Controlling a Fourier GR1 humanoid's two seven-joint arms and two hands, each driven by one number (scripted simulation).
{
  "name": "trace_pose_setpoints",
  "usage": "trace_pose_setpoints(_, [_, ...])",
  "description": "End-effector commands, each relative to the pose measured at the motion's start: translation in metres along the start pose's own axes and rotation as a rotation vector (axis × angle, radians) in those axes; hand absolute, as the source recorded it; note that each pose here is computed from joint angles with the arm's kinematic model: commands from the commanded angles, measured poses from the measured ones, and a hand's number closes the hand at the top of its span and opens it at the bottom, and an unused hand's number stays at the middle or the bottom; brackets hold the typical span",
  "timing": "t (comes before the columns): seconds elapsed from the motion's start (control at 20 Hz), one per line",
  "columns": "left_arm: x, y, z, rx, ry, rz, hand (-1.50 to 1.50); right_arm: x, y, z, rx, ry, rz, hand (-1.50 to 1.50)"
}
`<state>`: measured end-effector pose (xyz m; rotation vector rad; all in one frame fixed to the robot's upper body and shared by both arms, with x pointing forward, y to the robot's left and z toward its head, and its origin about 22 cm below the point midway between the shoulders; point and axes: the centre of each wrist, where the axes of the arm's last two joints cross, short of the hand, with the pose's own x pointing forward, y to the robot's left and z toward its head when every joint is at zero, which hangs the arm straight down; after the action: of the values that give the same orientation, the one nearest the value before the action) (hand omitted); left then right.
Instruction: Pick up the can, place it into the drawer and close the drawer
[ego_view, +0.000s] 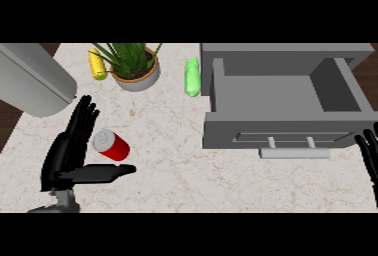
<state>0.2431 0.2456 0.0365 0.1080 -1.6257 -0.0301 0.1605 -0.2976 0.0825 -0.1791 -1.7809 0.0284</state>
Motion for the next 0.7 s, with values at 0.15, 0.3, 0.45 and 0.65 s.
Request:
trace_pose_setpoints(0.15, [-0.033,0.022,-0.007,0.025,0.009,-0.020,-1.50,-0.015,-0.002,0.003,-0.003,0.007,-0.016,-1.50])
trace_pose_setpoints(0.3, [-0.042,0.034,0.008,0.024,0.029,-0.011,-1.50,-0.017,-0.004,0.006,0.001,0.001,-0.014,-1.50])
trace_pose_setpoints(0.45, [-0.064,0.029,0.009,0.046,0.034,-0.020,-1.50,0.006,-0.004,-0.011,0.002,0.010,-0.001,-1.50])
trace_pose_setpoints(0.65, [-0.063,0.050,0.007,0.043,0.049,-0.030,-1.50,-0.026,-0.001,0.011,-0.009,-0.011,-0.014,-1.50])
